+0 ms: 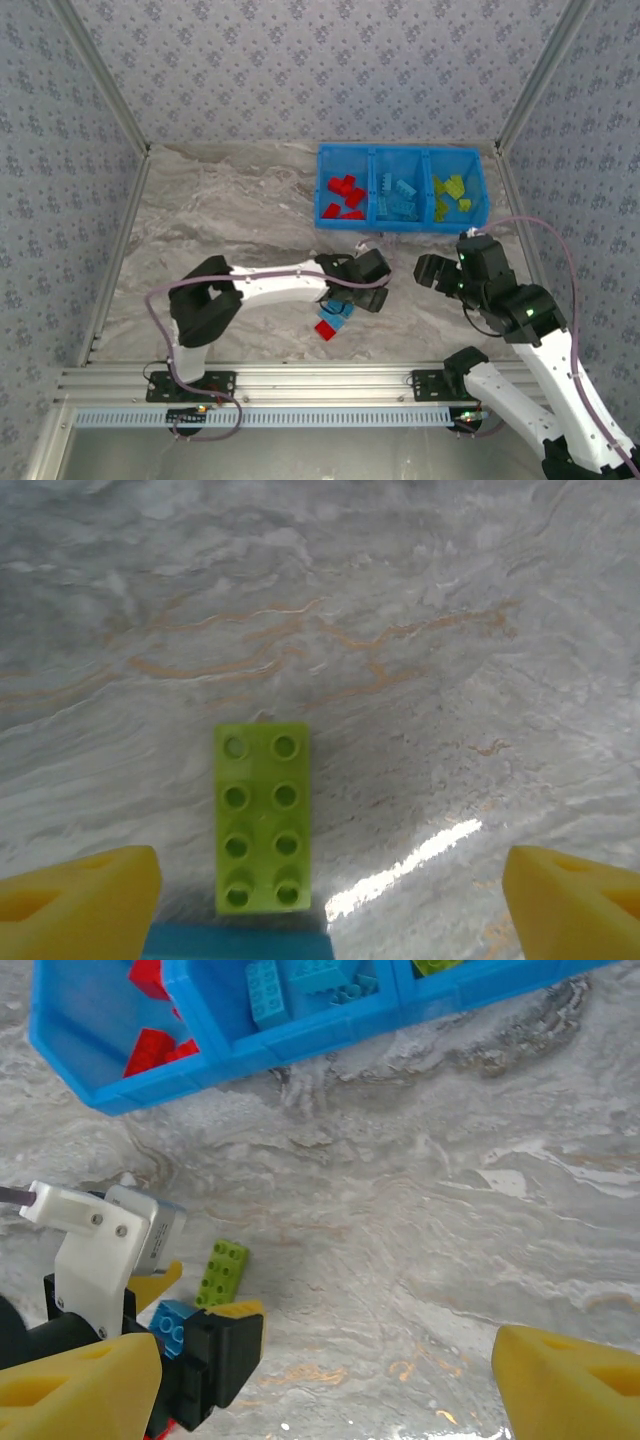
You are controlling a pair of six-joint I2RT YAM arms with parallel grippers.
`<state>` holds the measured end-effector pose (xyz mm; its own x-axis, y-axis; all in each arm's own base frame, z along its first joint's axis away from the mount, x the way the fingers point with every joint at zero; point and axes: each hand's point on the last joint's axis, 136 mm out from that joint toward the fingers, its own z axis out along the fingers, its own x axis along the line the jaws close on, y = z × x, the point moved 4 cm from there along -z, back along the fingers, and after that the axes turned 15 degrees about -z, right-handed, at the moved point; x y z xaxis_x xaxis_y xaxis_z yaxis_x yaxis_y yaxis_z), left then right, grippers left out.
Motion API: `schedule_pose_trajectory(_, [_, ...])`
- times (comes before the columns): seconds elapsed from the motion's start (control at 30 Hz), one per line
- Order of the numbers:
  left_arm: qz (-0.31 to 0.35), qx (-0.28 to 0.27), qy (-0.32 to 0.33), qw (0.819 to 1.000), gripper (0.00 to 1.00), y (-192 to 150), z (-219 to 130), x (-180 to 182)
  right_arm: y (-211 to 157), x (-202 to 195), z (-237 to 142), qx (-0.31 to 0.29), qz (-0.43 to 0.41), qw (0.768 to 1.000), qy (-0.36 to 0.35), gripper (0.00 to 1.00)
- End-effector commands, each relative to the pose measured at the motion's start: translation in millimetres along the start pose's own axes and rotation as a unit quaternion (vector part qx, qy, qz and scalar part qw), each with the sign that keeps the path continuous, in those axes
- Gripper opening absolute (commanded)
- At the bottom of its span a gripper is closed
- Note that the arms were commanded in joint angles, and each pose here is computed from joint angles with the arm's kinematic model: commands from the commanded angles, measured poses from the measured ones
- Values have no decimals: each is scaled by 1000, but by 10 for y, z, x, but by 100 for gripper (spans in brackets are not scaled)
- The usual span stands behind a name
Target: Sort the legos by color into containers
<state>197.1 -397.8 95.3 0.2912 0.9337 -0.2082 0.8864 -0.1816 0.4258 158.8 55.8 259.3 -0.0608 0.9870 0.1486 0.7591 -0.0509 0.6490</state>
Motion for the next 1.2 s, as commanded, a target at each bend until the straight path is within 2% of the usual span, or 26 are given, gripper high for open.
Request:
schedule_pose_trajectory(0.0, [4, -8, 45, 999, 80, 29, 87, 108, -22, -55, -8, 11, 2, 1000, -24, 89])
schedule_pose_trajectory(0.2, [-4, 7, 65, 998, 69, -67, 309, 233, 16, -32, 49, 18, -7, 999, -27, 90])
schedule_pose_trajectory(0.47, [-29, 34, 44, 998, 27, -211, 414, 256, 12, -10, 57, 26, -8, 999, -22, 91])
schedule_pose_trajectory(0.6, [-35, 22, 5, 999, 18, -126, 321, 129, 36, 11, -5, 15, 7, 1000, -10, 91])
schedule_pose_trajectory(0.7, [-22, -16, -45, 999, 17, 134, 132, -113, 122, 32, -126, -21, 24, 999, 7, 90])
schedule_pose_trajectory(0.87, [19, -119, -120, 985, 17, 854, -245, -674, 304, -83, -476, -103, 55, 993, -6, 91])
schedule_pose_trajectory(1.03, [29, -196, -177, 964, 15, 1548, -313, -1119, 321, -261, -730, -176, 98, 979, -24, 93])
schedule_pose_trajectory(1.17, [30, -245, -194, 950, 15, 2030, -239, -1341, 245, -300, -766, -185, 110, 976, -18, 93])
